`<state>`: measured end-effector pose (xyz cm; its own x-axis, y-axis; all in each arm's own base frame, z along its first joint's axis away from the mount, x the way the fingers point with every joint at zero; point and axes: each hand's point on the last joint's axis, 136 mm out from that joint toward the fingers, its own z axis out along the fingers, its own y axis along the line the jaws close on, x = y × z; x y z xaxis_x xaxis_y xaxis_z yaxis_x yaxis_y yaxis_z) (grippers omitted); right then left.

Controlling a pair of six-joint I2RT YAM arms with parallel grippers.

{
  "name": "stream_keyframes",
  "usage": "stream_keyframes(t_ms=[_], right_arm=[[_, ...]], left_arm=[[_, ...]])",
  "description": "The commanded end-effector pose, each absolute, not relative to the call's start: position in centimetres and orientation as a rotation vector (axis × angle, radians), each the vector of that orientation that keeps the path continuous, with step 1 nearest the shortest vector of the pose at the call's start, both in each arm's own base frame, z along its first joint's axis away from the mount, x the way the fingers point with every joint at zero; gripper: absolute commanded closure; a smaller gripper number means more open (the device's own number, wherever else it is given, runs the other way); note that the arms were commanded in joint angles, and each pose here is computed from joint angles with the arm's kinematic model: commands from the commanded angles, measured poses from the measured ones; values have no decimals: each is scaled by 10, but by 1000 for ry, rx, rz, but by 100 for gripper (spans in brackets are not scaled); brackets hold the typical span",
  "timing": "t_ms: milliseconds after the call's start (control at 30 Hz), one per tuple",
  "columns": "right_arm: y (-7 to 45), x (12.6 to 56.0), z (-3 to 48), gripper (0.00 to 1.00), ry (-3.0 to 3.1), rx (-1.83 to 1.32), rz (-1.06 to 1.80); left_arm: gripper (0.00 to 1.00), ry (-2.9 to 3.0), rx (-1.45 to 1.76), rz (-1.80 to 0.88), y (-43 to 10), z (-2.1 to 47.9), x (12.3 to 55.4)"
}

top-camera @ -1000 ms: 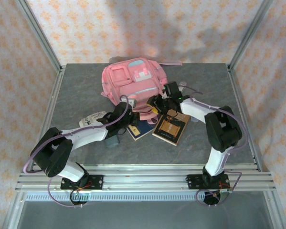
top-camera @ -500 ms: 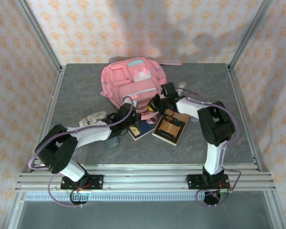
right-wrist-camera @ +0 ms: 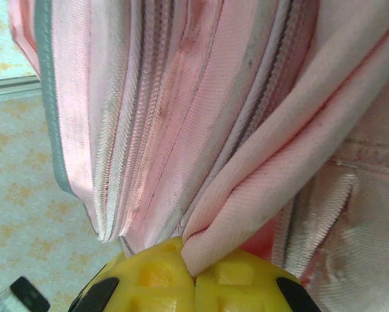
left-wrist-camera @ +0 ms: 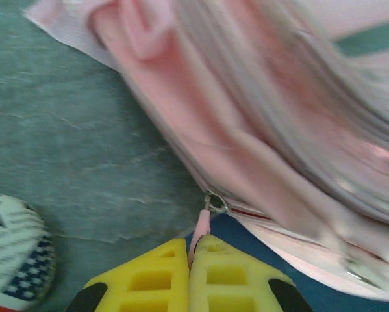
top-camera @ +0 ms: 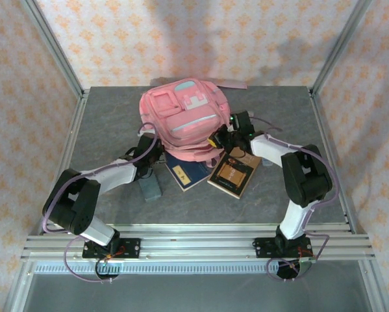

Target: Pack the student bag

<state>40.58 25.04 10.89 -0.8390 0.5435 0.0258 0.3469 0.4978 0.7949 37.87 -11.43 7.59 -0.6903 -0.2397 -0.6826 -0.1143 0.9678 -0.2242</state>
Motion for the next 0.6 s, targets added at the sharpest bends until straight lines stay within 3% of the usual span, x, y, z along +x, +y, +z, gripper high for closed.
stream_keyframes(t_ms=[0,267,567], right_arm=[[239,425,141,100,2390,715,1254],[250,430,183,100,2327,604,1346],[241,427,199,100,2272,601,1348]], left_arm=[[100,2338,-293,-86,-90,79,375],[100,2304,-356,-27,-79,84,384],[100,2290,-582,126,-15,77,414]])
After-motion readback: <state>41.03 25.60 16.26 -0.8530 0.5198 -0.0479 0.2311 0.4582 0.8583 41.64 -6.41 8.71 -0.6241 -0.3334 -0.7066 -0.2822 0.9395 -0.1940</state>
